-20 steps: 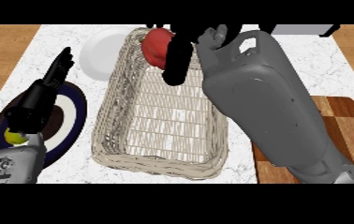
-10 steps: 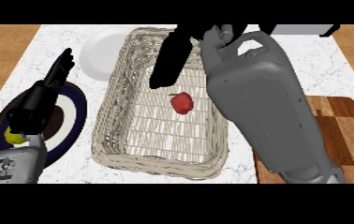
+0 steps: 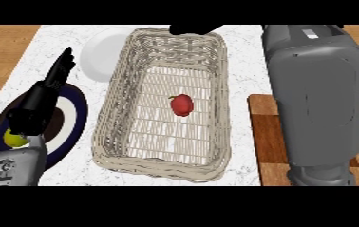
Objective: Pick the bell pepper from the cutting board and place it in the basket
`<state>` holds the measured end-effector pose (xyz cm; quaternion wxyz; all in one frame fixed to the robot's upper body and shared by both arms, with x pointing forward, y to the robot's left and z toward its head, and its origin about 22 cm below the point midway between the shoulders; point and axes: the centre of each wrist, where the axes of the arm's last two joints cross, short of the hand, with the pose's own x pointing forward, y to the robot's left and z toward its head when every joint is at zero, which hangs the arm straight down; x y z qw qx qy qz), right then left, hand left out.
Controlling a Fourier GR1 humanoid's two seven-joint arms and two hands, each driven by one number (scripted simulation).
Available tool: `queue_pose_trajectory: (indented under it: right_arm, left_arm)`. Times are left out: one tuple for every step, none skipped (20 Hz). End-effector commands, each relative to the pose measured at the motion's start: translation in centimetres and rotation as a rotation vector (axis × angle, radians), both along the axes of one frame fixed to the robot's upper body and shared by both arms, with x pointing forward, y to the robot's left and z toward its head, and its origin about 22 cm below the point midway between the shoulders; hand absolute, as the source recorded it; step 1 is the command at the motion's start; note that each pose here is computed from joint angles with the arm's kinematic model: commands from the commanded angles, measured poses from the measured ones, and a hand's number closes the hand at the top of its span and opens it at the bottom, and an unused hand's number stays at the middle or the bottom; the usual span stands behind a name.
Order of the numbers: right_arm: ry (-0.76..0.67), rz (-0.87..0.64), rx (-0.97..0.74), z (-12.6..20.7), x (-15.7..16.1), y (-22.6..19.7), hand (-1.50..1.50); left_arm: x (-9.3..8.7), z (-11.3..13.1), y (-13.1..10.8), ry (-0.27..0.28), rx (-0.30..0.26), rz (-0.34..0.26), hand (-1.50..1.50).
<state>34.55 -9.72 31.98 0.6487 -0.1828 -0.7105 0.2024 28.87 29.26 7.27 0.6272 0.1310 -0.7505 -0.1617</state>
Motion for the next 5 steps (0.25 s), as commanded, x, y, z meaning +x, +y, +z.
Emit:
queue_pose_trajectory:
  right_arm:
    - [-0.031, -0.18, 0.149, -0.2, 0.9, -4.5, -1.5]
    - [-0.03, -0.187, 0.157, -0.3, 0.4, -6.7, -1.5]
    - [-0.05, -0.209, 0.158, -0.9, -0.2, -8.5, -1.5]
    - [-0.07, -0.234, 0.215, -0.8, 0.3, -9.1, -1.5]
    - [-0.071, -0.258, 0.209, -0.3, 1.6, -12.2, -1.5]
  left_arm:
    - [-0.4, 0.9, 1.9, -0.002, 0.006, -0.009, 0.0]
    - [-0.5, -0.1, -1.3, -0.008, -0.001, 0.005, 0.0]
    - [-0.3, 0.5, 1.8, -0.005, 0.004, 0.013, 0.0]
    - [0.3, 0.1, 0.7, 0.007, -0.006, 0.016, 0.0]
    - [0.1, 0.0, 0.4, -0.002, 0.009, 0.003, 0.0]
